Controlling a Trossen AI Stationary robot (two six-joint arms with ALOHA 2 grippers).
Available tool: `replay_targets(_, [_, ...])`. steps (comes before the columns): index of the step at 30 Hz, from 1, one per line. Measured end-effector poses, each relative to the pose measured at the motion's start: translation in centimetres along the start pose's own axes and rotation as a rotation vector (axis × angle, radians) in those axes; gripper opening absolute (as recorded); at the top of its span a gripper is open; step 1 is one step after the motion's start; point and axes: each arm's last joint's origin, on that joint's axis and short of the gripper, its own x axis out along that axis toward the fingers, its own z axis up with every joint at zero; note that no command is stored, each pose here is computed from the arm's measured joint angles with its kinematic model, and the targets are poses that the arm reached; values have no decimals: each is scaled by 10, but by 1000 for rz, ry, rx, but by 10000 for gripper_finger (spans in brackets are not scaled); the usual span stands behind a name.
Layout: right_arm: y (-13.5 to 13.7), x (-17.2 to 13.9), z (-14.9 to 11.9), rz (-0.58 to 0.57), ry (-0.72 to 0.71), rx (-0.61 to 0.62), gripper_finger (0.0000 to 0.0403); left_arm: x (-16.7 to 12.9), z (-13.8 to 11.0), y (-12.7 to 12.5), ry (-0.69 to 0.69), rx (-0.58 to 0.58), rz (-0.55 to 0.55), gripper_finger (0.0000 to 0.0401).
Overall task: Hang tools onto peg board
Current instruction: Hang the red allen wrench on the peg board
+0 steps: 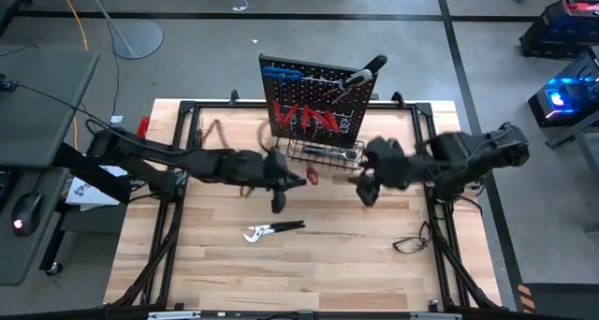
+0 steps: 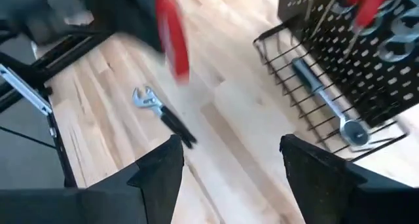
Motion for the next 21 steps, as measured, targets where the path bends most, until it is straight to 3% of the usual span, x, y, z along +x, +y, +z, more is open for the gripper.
replay_targets(3, [15,12,-22,23,-33,7,245,-18,14,5,-206,-91,-39,0])
replay_targets(7, [37,36,-31,136,-240,51,245,-38,36,9,-458,-167,-102,0])
replay_targets(14, [44,48,12,344,-737,137,245,-46,51,7,-605,-213,-159,0])
replay_targets(21, [24,54,46,465,-859,178,245,-56,69,-3,-724,-198,-213,0])
